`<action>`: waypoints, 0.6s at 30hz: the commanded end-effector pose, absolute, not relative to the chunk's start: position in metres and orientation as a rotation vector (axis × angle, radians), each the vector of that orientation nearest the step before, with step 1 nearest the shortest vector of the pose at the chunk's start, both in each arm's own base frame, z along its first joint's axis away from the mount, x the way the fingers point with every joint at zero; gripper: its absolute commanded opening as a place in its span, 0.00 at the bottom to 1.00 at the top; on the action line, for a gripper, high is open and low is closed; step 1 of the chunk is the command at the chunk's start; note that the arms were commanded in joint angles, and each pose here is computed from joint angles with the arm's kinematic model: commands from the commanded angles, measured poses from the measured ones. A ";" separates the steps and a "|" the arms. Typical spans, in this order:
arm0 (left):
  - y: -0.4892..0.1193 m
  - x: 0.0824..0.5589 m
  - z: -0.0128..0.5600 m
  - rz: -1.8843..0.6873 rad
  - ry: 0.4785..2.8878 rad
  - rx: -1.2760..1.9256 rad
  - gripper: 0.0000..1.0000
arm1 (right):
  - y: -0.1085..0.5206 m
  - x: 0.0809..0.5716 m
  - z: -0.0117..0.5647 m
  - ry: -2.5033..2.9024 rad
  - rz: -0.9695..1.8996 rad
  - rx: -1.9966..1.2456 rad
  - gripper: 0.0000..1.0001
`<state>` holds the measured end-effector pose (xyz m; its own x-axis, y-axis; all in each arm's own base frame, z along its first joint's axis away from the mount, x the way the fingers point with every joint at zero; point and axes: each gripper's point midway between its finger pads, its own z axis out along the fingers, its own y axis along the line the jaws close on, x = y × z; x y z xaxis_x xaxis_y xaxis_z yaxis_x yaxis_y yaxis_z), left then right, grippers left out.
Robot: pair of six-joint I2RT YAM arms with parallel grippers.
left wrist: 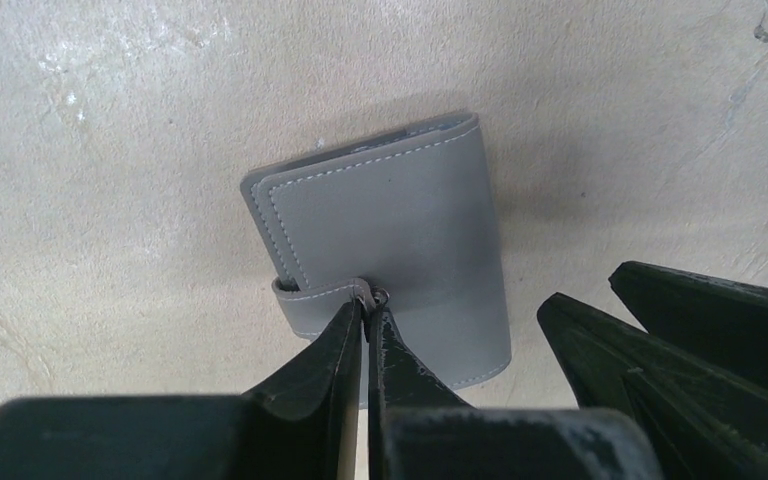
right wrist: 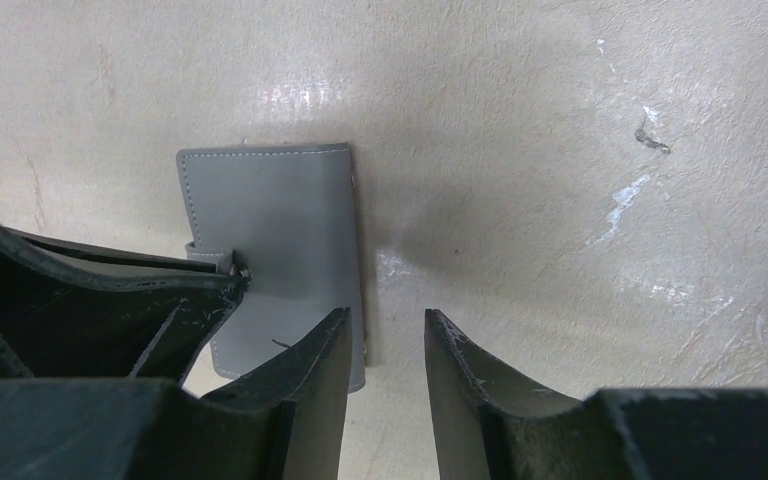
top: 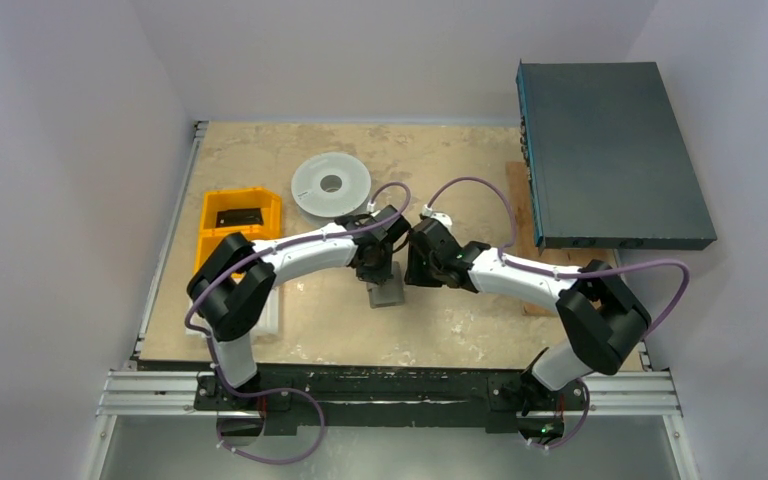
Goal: Take the credit cards out of the card holder
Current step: Open the card holder at the center of the board.
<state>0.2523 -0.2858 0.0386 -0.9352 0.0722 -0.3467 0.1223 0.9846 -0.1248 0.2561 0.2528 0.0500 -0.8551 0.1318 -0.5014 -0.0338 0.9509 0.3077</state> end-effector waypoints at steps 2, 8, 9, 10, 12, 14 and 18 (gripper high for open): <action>-0.296 0.251 0.068 -0.369 2.710 0.160 0.00 | 0.257 0.260 0.050 2.560 0.416 0.024 0.33; -0.297 0.246 0.080 -0.510 2.694 0.121 0.00 | 0.268 0.262 0.049 2.563 0.442 -0.009 0.35; -0.296 0.246 0.081 -0.521 2.690 0.118 0.00 | 0.270 0.262 0.049 2.562 0.451 -0.013 0.35; -0.294 0.246 0.081 -0.523 2.688 0.111 0.00 | 0.272 0.262 0.050 2.560 0.456 -0.018 0.36; -0.288 0.246 0.083 -0.527 2.682 0.090 0.00 | 0.276 0.262 0.053 2.554 0.462 -0.029 0.37; -0.281 0.245 0.084 -0.526 2.678 0.071 0.00 | 0.277 0.263 0.054 2.547 0.443 -0.033 0.37; -0.260 0.240 0.075 -0.516 2.690 0.030 0.00 | 0.279 0.263 0.062 2.521 0.406 -0.060 0.38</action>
